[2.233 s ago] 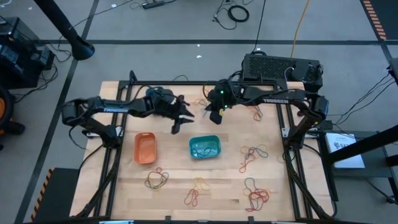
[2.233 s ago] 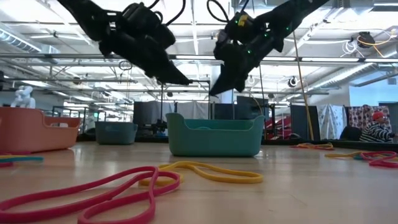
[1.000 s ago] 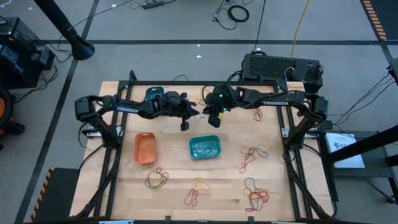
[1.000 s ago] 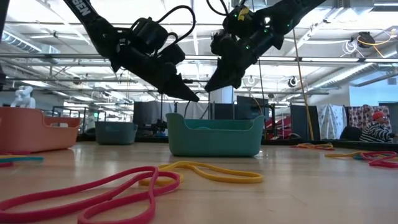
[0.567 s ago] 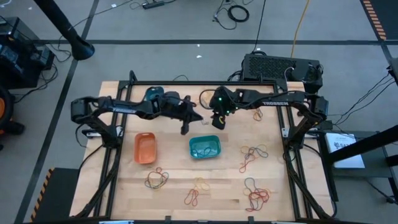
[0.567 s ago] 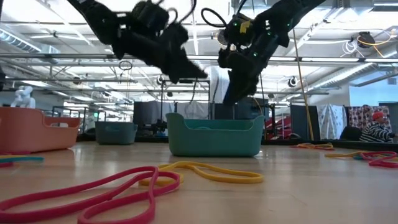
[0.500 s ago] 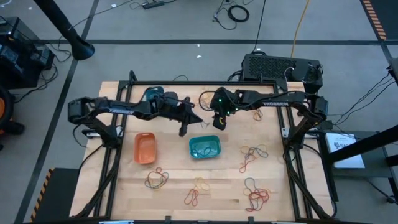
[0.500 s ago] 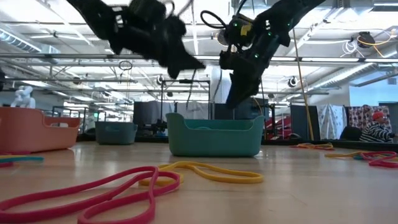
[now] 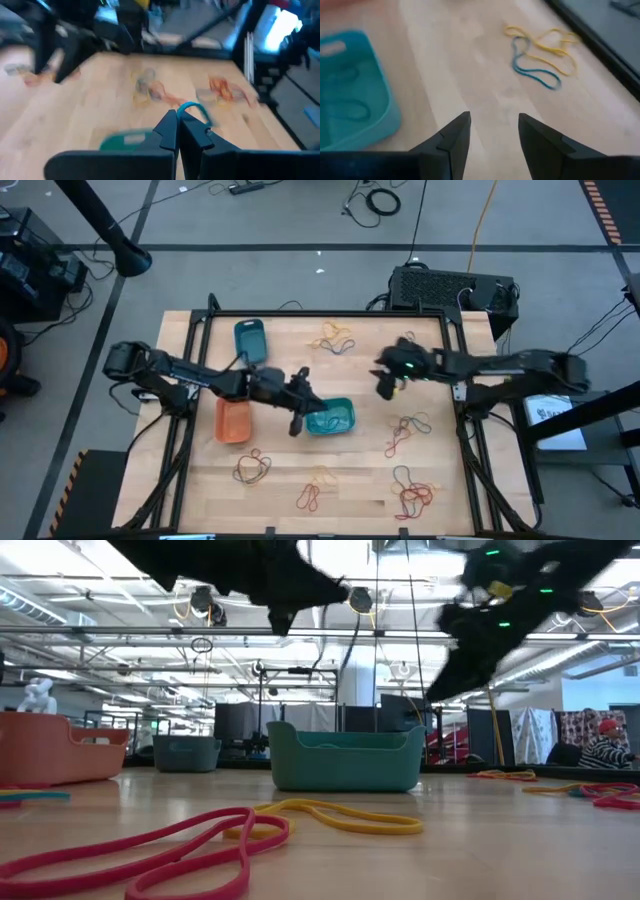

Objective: Sort rubber bands into baskets
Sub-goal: Put the blue rubber band into the green bin

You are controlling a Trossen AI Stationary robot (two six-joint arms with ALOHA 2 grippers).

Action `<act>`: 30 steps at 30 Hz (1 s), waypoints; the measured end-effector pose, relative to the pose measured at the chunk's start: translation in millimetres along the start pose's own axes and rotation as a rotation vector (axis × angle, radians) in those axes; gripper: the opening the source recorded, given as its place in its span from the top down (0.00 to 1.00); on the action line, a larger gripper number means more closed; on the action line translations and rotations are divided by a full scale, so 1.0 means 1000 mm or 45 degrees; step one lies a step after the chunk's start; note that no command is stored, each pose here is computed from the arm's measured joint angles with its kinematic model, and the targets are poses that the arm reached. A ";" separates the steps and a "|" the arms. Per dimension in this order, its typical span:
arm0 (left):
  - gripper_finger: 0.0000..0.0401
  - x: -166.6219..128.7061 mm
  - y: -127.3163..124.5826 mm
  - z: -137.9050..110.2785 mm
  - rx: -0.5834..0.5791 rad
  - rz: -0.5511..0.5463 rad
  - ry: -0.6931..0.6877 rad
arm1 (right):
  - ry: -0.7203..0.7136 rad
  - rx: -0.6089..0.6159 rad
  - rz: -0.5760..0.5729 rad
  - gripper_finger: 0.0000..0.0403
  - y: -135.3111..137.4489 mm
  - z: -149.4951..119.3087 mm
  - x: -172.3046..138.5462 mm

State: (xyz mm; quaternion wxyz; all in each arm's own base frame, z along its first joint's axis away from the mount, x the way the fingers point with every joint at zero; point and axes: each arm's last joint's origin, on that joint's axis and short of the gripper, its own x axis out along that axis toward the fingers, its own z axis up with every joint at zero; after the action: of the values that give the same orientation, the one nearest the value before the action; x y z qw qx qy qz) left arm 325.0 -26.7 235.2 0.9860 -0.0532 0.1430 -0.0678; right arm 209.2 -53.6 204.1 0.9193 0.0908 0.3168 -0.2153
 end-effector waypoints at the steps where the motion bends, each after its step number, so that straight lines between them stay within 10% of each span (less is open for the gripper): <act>1: 0.98 0.001 -0.005 0.000 0.006 0.012 -0.009 | -0.036 0.087 -0.005 0.60 -0.002 -0.009 -0.006; 6: 0.98 0.008 -0.022 -0.007 0.015 0.069 -0.031 | -0.184 0.283 0.096 0.60 -0.001 -0.042 -0.023; 23: 0.98 0.038 -0.003 -0.056 -0.043 0.327 0.189 | -0.412 0.220 0.195 0.60 0.000 -0.031 -0.046; 30: 0.98 0.037 0.001 -0.059 -0.047 0.343 0.237 | -0.493 0.114 0.459 0.60 0.016 -0.025 -0.051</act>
State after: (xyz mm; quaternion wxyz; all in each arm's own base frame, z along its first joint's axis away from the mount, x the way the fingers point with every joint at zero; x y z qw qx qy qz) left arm 343.2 -36.8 168.3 0.9675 -0.0450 0.2409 0.0631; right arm 167.3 -14.3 217.1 0.9813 0.1435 0.1039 -0.0753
